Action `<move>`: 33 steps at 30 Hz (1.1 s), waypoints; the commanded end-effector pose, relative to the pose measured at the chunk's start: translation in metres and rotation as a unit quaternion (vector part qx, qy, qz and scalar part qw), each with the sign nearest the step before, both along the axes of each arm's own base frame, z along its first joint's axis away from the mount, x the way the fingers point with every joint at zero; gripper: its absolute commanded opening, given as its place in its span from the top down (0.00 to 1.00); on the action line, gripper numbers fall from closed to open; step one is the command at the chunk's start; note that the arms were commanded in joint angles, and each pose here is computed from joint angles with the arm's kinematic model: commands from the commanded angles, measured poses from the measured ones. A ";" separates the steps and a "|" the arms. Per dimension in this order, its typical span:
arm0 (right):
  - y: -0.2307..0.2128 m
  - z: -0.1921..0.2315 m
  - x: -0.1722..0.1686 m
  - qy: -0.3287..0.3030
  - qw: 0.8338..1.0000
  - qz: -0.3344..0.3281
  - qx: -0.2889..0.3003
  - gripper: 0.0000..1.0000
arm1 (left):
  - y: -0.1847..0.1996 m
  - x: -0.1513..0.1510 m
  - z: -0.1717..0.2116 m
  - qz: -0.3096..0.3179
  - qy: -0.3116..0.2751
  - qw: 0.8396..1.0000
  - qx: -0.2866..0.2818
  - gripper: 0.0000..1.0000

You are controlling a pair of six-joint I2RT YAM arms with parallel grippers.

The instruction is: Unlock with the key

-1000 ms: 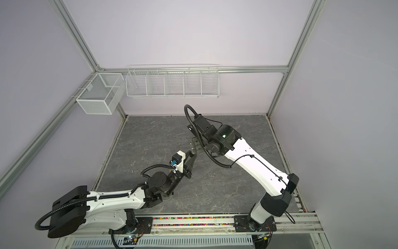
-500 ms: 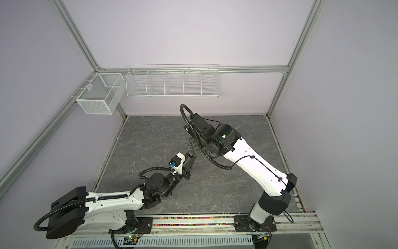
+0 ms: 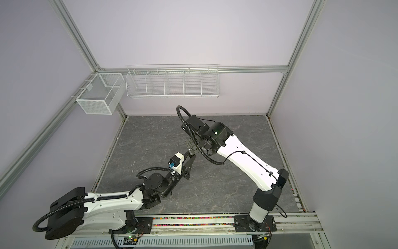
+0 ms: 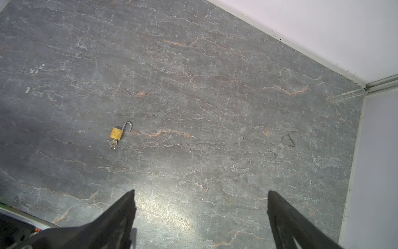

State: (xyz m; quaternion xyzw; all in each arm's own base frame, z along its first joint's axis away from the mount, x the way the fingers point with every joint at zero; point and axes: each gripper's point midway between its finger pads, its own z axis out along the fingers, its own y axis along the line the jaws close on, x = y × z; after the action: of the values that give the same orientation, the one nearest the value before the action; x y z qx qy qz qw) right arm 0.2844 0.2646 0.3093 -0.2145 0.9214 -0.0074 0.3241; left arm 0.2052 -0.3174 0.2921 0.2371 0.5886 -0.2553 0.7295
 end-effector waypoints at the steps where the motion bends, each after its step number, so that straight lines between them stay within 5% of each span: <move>1: -0.019 -0.001 -0.001 -0.001 0.999 -0.006 -0.039 0.04 | 0.005 -0.008 0.019 -0.010 -0.028 0.999 -0.021 1.00; 10: -0.037 0.005 -0.014 0.011 0.999 -0.004 -0.038 0.04 | 0.005 -0.012 0.020 -0.018 -0.041 0.999 -0.020 1.00; 24: -0.054 0.012 -0.035 0.013 0.999 0.014 0.042 0.03 | 0.004 -0.008 0.025 -0.013 -0.018 0.999 -0.029 1.00; 33: -0.026 0.009 -0.044 0.020 0.990 0.077 0.120 0.01 | 0.000 -0.007 0.025 -0.020 0.002 0.999 -0.041 1.00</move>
State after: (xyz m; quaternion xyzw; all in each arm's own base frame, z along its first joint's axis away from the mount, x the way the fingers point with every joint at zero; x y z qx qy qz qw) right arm 0.2408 0.2249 0.3142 -0.2283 0.9156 0.0919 0.3179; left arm 0.1983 -0.3175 0.2920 0.2442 0.5870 -0.2727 0.7221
